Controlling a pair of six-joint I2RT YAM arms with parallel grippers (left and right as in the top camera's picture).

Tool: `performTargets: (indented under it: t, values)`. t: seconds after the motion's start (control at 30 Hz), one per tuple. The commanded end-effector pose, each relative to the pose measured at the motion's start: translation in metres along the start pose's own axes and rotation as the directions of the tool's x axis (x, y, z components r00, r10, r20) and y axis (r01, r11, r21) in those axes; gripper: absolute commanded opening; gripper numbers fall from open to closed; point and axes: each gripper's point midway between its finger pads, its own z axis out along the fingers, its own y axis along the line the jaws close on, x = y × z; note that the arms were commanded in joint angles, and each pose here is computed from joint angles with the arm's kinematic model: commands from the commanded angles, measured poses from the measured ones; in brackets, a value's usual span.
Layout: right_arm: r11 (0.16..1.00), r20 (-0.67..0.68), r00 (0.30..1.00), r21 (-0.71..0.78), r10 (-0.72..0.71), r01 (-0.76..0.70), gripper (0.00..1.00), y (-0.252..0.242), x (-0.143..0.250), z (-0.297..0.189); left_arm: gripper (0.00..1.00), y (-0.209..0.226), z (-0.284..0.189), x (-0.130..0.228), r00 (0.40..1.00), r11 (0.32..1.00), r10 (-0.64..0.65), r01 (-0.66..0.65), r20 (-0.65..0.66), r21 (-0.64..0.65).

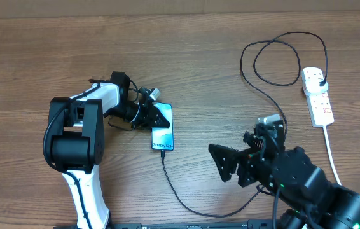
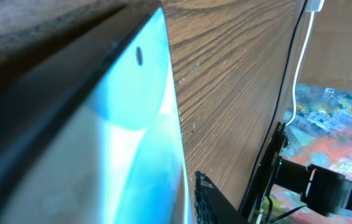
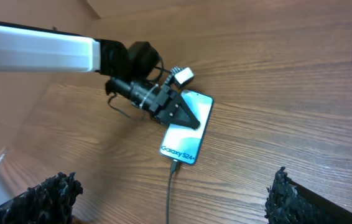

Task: Plug charger to phone and switch on socket
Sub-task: 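Lower the plugged-in smartphone onto the table with the left gripper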

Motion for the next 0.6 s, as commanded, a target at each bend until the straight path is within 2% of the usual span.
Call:
performTargets:
  t: [0.0, 0.2, 0.27, 0.33, 0.37, 0.57]
  values:
    - [1.000, 0.032, 0.999, 0.008, 0.029, -0.030, 1.00, 0.002, -0.011, -0.003, 0.29, 0.028, 0.001, 0.004, 1.000, 0.995, -0.001, -0.001, -0.023, -0.103]
    - [0.991, 0.068, 0.990, 0.053, 0.121, -0.125, 1.00, -0.007, -0.016, -0.002, 0.41, 0.047, -0.002, 0.010, 0.994, 0.971, -0.104, 0.095, -0.033, -0.221]
    - [0.981, 0.096, 0.982, 0.086, 0.163, -0.172, 1.00, -0.014, -0.019, -0.003, 0.55, 0.046, -0.002, 0.013, 0.992, 0.969, -0.119, 0.107, -0.040, -0.220]
    - [0.969, 0.108, 0.972, 0.116, 0.207, -0.219, 1.00, -0.021, -0.018, -0.004, 0.77, 0.046, -0.002, 0.016, 0.989, 0.967, -0.140, 0.126, -0.049, -0.222]
    - [0.962, 0.110, 0.968, 0.133, 0.226, -0.239, 1.00, -0.025, -0.016, -0.004, 0.80, 0.047, -0.003, 0.018, 0.986, 0.963, -0.161, 0.145, -0.049, -0.229]
    - [0.899, 0.118, 0.937, 0.264, 0.329, -0.350, 1.00, -0.052, 0.000, -0.004, 0.80, 0.056, -0.005, 0.022, 0.975, 0.937, -0.216, 0.194, -0.045, -0.290]
